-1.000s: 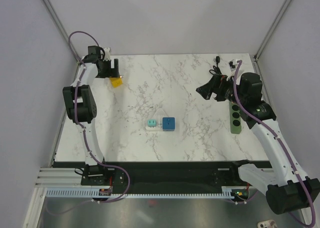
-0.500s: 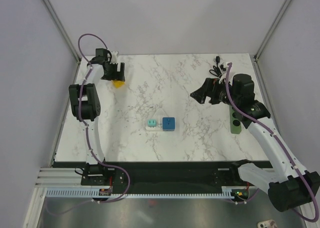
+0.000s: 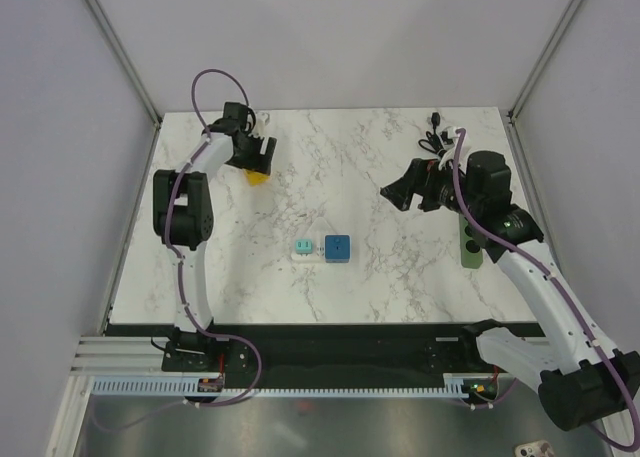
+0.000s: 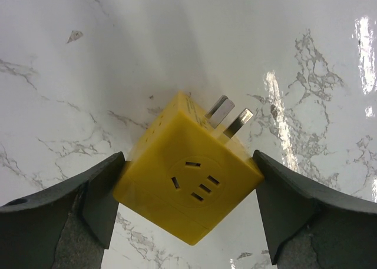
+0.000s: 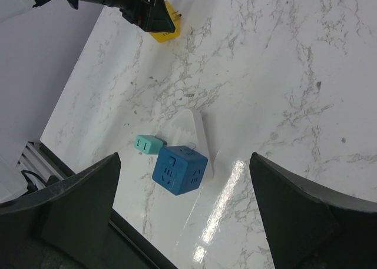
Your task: Insert the plug
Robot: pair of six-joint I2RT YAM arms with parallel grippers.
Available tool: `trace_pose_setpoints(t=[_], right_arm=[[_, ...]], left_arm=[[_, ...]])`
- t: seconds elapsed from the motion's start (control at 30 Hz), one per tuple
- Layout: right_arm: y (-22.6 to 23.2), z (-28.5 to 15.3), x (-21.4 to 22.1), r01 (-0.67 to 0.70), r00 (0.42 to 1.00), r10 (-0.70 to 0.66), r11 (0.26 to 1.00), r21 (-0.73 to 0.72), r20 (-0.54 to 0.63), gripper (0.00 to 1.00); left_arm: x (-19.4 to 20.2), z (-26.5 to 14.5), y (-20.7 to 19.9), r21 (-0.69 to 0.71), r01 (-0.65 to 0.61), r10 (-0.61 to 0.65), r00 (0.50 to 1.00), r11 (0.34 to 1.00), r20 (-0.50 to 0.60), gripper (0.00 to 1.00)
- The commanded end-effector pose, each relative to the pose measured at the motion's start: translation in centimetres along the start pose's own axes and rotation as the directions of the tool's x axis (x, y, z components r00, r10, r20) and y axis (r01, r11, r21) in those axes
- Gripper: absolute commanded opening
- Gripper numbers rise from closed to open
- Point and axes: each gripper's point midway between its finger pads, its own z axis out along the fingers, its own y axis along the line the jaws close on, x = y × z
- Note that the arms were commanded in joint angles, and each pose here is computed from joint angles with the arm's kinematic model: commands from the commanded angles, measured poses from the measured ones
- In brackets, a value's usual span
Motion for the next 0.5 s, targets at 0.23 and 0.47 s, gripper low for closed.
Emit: trace_pose_setpoints(t=[0.23,0.47], right_arm=[[0.4,-0.7,-1.0,0.034,0.998,-0.034,0.999,-0.001,0.05,0.98],[0.2,-0.3,-0.7,-0.006,0.999,0.006,1.0,0.01,0.032,0.98]], left_arm=[[-1.4,-7.1,-3.9,0.036,0.274,-0.275,0.961,0.961,0.035,0.12],[-5.2,-15.4,-12.7,0.5,0.212,-0.311,0.943,0.84,0.122,0.02]])
